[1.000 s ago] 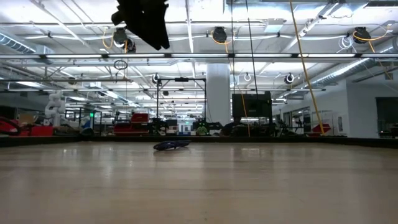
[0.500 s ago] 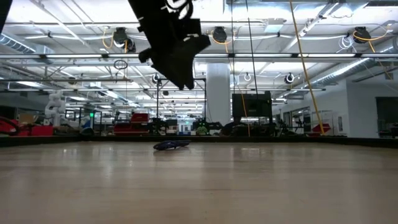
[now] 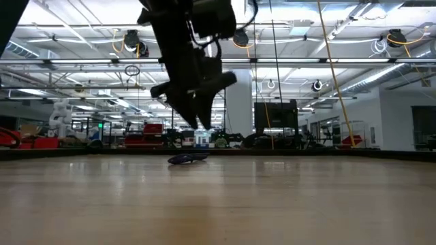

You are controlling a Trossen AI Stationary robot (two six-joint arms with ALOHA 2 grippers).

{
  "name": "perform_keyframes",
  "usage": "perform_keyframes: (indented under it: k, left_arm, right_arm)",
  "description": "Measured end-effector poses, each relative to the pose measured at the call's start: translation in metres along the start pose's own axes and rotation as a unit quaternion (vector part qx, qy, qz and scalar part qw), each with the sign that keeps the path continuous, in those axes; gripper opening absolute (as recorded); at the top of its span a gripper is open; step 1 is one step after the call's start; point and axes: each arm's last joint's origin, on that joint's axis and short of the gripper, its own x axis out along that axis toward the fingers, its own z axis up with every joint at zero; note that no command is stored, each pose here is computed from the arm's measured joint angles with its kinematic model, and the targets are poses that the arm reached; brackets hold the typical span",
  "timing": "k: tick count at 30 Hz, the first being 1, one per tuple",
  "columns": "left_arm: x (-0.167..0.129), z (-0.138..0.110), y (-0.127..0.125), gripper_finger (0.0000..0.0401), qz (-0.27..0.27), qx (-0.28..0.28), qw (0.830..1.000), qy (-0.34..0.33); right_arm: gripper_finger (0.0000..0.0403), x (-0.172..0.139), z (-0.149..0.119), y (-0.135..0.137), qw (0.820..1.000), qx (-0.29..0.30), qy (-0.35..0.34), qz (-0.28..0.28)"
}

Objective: Pick and place USB-C Cables
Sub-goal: Put the blue charger cable into the black bin

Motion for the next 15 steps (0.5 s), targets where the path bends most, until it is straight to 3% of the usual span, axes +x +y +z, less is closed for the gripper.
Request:
perform_keyframes:
  k: [15]
  left_arm:
    - [0.041,-0.001,0.009,0.0159,0.033,-0.023,0.998,0.052]
  right_arm:
    - [0.0157,0.000,0.000,0.001,1.000,-0.002,-0.001,0.003]
